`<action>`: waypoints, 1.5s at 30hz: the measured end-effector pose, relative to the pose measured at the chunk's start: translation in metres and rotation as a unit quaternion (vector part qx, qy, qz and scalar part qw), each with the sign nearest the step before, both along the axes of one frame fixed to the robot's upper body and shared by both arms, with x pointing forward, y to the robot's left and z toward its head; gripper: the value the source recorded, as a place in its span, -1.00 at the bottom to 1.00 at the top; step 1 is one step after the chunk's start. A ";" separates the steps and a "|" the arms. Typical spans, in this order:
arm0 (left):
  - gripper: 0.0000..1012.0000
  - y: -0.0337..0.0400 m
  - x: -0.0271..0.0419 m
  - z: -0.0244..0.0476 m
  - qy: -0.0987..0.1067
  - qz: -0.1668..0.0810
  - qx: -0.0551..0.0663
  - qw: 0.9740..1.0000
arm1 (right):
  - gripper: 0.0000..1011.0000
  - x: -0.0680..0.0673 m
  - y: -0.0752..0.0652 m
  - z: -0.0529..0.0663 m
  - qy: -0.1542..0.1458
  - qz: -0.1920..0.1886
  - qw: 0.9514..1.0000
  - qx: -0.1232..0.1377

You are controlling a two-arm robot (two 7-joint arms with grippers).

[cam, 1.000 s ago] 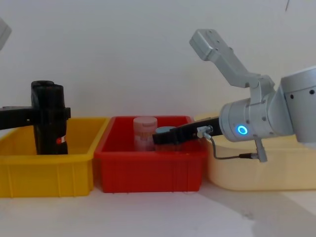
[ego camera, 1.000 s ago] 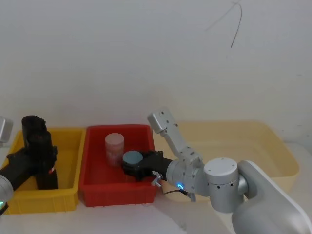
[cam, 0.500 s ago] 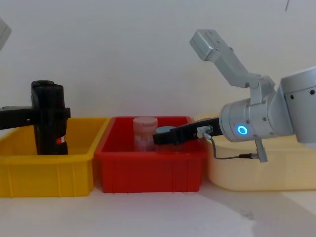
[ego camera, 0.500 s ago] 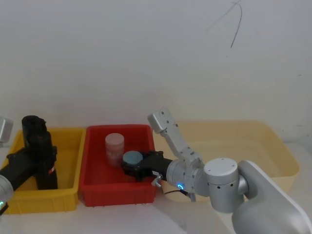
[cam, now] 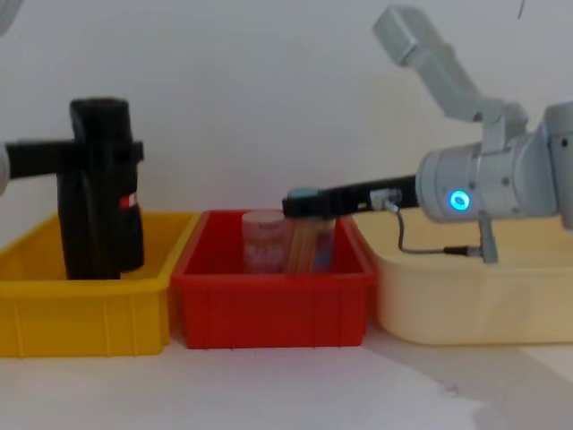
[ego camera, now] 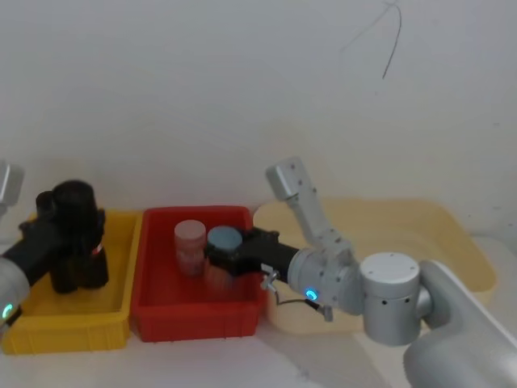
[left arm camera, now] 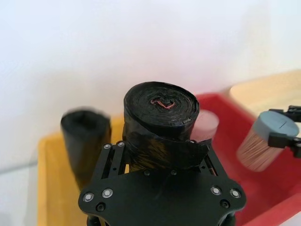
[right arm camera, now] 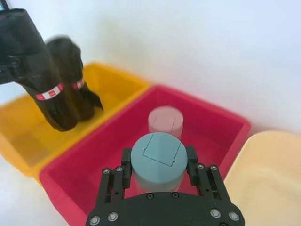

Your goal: Pick up the garbage bag with the one hand and transfer it to the other hand.

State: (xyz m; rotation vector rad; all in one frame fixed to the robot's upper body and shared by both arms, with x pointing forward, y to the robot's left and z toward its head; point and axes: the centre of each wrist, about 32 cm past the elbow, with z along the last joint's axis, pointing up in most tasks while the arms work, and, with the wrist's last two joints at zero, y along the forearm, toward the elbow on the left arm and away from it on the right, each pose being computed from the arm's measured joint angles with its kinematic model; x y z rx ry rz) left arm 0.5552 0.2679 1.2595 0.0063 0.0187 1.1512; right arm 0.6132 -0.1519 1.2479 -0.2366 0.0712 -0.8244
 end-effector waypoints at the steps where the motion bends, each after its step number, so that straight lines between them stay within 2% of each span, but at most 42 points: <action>1: 0.03 -0.0011 0.0002 0.0033 -0.003 -0.002 -0.001 1.000 | 0.31 -0.002 -0.003 0.004 -0.005 0.000 1.000 0.008; 2: 0.03 -0.0024 0.0005 0.0076 -0.007 -0.005 -0.002 1.000 | 0.31 -0.002 -0.004 0.006 -0.008 0.000 1.000 0.014; 3: 0.03 -0.0061 0.0016 0.0183 -0.018 -0.014 -0.005 1.000 | 0.31 -0.003 -0.006 0.009 -0.011 0.000 1.000 0.018; 4: 0.03 -0.0061 0.0016 0.0183 -0.018 -0.014 -0.005 1.000 | 0.31 -0.004 -0.008 0.012 -0.016 -0.001 1.000 0.024; 5: 0.03 -0.0092 0.0026 0.0269 -0.026 -0.020 -0.007 0.999 | 0.31 -0.006 -0.011 0.018 -0.023 -0.002 0.999 0.034; 6: 0.03 -0.0092 0.0026 0.0269 -0.026 -0.020 -0.007 0.999 | 0.31 -0.007 -0.013 0.020 -0.026 -0.002 0.999 0.040; 7: 0.03 -0.0120 0.0039 0.0346 -0.032 -0.028 -0.009 0.999 | 0.31 -0.008 -0.017 0.026 -0.033 -0.004 0.998 0.049; 8: 0.03 -0.0135 0.0047 0.0385 -0.036 -0.031 -0.010 0.999 | 0.31 -0.010 -0.020 0.029 -0.038 -0.006 0.998 0.054; 9: 0.03 -0.0171 0.0068 0.0476 -0.045 -0.039 -0.013 0.998 | 0.31 -0.011 -0.025 0.035 -0.047 -0.009 0.997 0.063; 10: 0.03 -0.0188 0.0077 0.0516 -0.048 -0.043 -0.014 0.998 | 0.31 -0.012 -0.027 0.038 -0.051 -0.011 0.996 0.067; 12: 0.03 -0.0244 0.0116 0.0640 -0.061 -0.058 -0.017 0.996 | 0.31 -0.015 -0.033 0.045 -0.064 -0.018 0.995 0.077; 13: 0.03 -0.0256 0.0124 0.0664 -0.064 -0.062 -0.018 0.996 | 0.31 -0.015 -0.033 0.045 -0.064 -0.018 0.995 0.077; 15: 0.03 -0.0314 0.0177 0.0760 -0.074 -0.077 -0.021 0.994 | 0.31 -0.018 -0.040 0.053 -0.079 -0.027 0.993 0.084; 18: 0.03 -0.0370 0.0241 0.0836 -0.083 -0.092 -0.024 0.992 | 0.31 -0.021 -0.049 0.060 -0.096 -0.042 0.990 0.090; 20: 0.03 -0.0431 0.0308 0.0908 -0.092 -0.109 -0.027 0.989 | 0.31 -0.024 -0.055 0.064 -0.108 -0.054 0.988 0.093; 24: 0.03 -0.0524 0.0430 0.0963 -0.100 -0.135 -0.032 0.985 | 0.31 -0.029 -0.065 0.070 -0.125 -0.075 0.985 0.093; 27: 0.03 -0.0627 0.0560 0.0997 -0.107 -0.163 -0.039 0.980 | 0.31 -0.032 -0.073 0.072 -0.137 -0.094 0.982 0.090; 29: 0.03 -0.0677 0.0623 0.1005 -0.107 -0.174 -0.042 0.978 | 0.31 -0.035 -0.079 0.074 -0.145 -0.110 0.980 0.086; 30: 0.03 -0.0726 0.0684 0.1022 -0.110 -0.186 -0.046 0.975 | 0.31 -0.036 -0.081 0.074 -0.147 -0.113 0.979 0.086; 32: 0.03 -0.0781 0.0749 0.1006 -0.109 -0.199 -0.050 0.973 | 0.31 -0.039 -0.087 0.074 -0.154 -0.129 0.976 0.081; 33: 0.03 -0.0832 0.0808 0.0999 -0.108 -0.210 -0.053 0.970 | 0.31 -0.039 -0.089 0.074 -0.156 -0.134 0.975 0.080; 36: 0.03 -0.0918 0.0904 0.0983 -0.105 -0.226 -0.058 0.967 | 0.31 -0.043 -0.096 0.073 -0.162 -0.154 0.972 0.072; 37: 0.03 -0.0968 0.0962 0.0970 -0.103 -0.236 -0.061 0.964 | 0.31 -0.044 -0.099 0.073 -0.163 -0.161 0.971 0.070; 39: 0.03 -0.1017 0.1018 0.0956 -0.102 -0.248 -0.063 0.961 | 0.31 -0.046 -0.105 0.070 -0.165 -0.175 0.969 0.063; 40: 0.03 -0.1066 0.1069 0.0939 -0.099 -0.257 -0.064 0.959 | 0.31 -0.047 -0.107 0.069 -0.166 -0.182 0.967 0.060; 45: 0.03 -0.1194 0.1201 0.0876 -0.089 -0.279 -0.063 0.954 | 0.31 -0.052 -0.120 0.059 -0.163 -0.218 0.962 0.035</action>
